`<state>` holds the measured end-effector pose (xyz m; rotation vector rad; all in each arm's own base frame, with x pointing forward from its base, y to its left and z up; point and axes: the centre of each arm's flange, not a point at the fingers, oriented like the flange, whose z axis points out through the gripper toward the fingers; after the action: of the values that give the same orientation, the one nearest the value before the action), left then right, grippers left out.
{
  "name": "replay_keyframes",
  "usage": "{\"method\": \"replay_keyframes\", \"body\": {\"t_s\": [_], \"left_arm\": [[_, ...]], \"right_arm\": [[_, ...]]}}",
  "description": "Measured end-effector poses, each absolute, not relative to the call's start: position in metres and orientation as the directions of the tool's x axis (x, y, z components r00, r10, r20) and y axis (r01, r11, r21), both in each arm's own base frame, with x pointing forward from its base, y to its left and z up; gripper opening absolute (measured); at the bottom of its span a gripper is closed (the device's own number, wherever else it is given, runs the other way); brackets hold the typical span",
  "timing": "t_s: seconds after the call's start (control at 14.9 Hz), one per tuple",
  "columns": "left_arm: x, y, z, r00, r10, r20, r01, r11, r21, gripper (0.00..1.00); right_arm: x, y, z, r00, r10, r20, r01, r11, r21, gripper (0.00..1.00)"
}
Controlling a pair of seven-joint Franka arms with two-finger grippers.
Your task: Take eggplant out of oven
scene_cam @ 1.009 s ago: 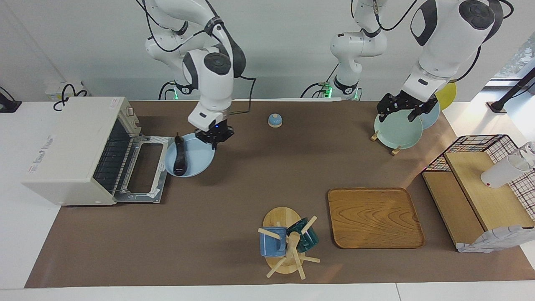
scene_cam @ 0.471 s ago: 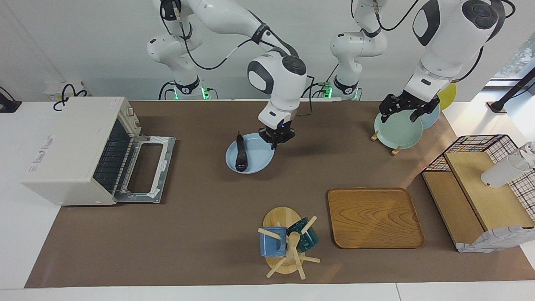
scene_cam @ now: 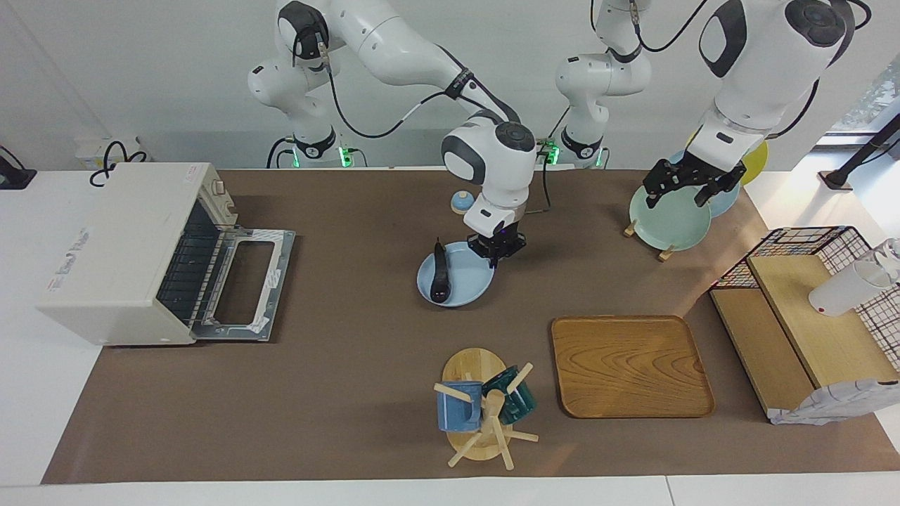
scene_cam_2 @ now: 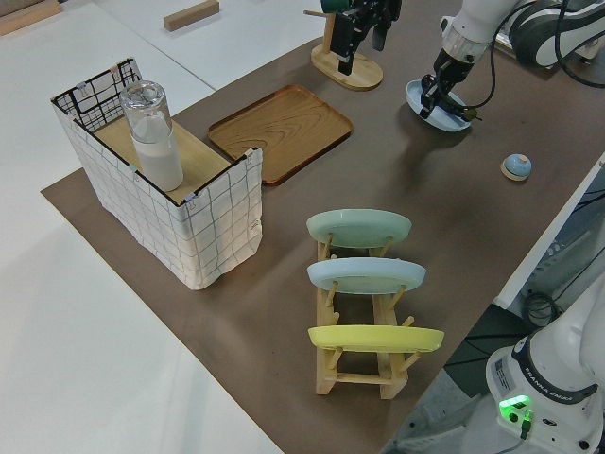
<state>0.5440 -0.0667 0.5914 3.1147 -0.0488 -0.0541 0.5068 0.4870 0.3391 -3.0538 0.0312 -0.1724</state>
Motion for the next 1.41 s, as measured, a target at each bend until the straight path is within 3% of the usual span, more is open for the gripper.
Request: {"method": "replay_keyframes", "body": {"t_s": [0.07, 0.13, 0.34, 0.47, 0.67, 1.01, 1.41], "left_arm": [[0.544, -0.067, 0.592, 0.999, -0.032, -0.031, -0.031, -0.999, 0.027, 1.0], [0.545, -0.067, 0.592, 0.999, -0.032, -0.025, -0.031, -0.999, 0.027, 1.0], [0.546, -0.067, 0.593, 0.999, -0.032, -0.015, -0.032, -0.999, 0.028, 1.0], [0.548, -0.069, 0.594, 0.999, -0.034, 0.001, -0.034, -0.999, 0.029, 1.0], [0.549, -0.077, 0.59, 0.999, -0.048, 0.013, -0.048, -0.998, 0.03, 1.0], [0.542, -0.16, 0.557, 0.993, -0.117, 0.034, -0.119, -0.992, 0.044, 1.0], [0.516, -0.326, 0.45, 0.989, -0.136, 0.052, -0.14, -0.987, 0.084, 1.0]], "right_arm": [[0.508, 0.488, 0.343, 0.993, -0.026, 0.117, -0.016, -0.996, -0.09, 0.24], [0.509, 0.488, 0.35, 0.993, -0.024, 0.117, -0.015, -0.996, -0.082, 0.3], [0.521, 0.465, 0.377, 0.994, 0.003, 0.107, 0.001, -1.0, 0.02, 0.34], [0.54, 0.42, 0.398, 0.998, 0.029, 0.052, 0.023, -0.995, 0.099, 0.32], [0.573, 0.318, 0.415, 1.0, -0.004, -0.031, 0.002, -0.983, 0.186, 0.04], [0.566, 0.188, 0.358, 0.992, -0.048, -0.116, -0.009, -0.948, 0.319, 0.01], [0.548, 0.109, 0.309, 0.992, -0.024, -0.127, 0.019, -0.944, 0.331, 0.01]]}}
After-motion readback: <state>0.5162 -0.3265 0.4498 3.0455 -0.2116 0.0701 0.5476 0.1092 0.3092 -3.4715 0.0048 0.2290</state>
